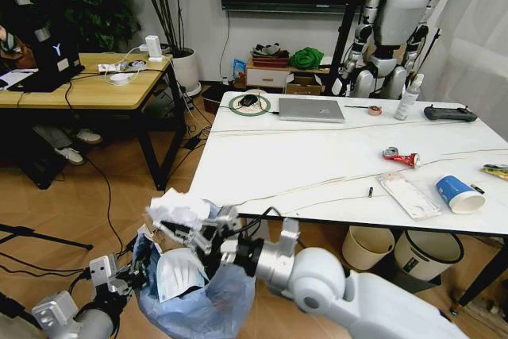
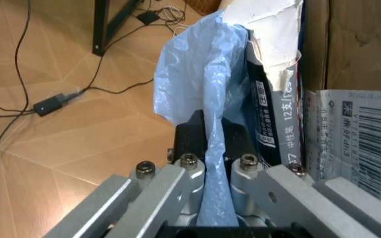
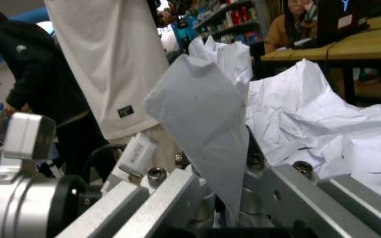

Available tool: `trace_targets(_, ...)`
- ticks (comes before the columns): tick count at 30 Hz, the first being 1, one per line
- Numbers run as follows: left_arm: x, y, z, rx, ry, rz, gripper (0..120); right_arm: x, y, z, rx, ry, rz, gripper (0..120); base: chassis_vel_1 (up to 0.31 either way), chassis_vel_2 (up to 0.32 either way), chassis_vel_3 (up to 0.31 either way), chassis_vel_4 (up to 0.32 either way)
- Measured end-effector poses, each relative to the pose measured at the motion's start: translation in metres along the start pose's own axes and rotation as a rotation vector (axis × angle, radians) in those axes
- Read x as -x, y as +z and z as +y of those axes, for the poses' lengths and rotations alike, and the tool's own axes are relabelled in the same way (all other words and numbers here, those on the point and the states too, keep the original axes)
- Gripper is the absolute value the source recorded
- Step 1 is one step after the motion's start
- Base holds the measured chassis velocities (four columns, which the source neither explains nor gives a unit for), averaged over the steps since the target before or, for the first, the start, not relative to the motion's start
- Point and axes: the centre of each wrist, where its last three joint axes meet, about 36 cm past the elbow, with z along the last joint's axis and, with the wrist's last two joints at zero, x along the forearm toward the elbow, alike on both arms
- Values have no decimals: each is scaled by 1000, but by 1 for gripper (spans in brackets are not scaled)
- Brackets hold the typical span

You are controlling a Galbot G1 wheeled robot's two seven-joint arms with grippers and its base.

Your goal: Pick up the trash bin and place the trash from the table into it.

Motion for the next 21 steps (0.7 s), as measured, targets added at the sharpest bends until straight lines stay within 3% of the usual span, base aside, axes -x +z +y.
trace_targets(8, 3, 1, 0, -5, 2, 2, 0, -3, 11, -8, -71, 38, 60, 1, 0, 0, 0, 0)
trace_targets(21, 7, 3, 4, -2, -7, 8, 0, -12, -1, 1, -146, 61, 65, 50, 0, 0, 0, 0)
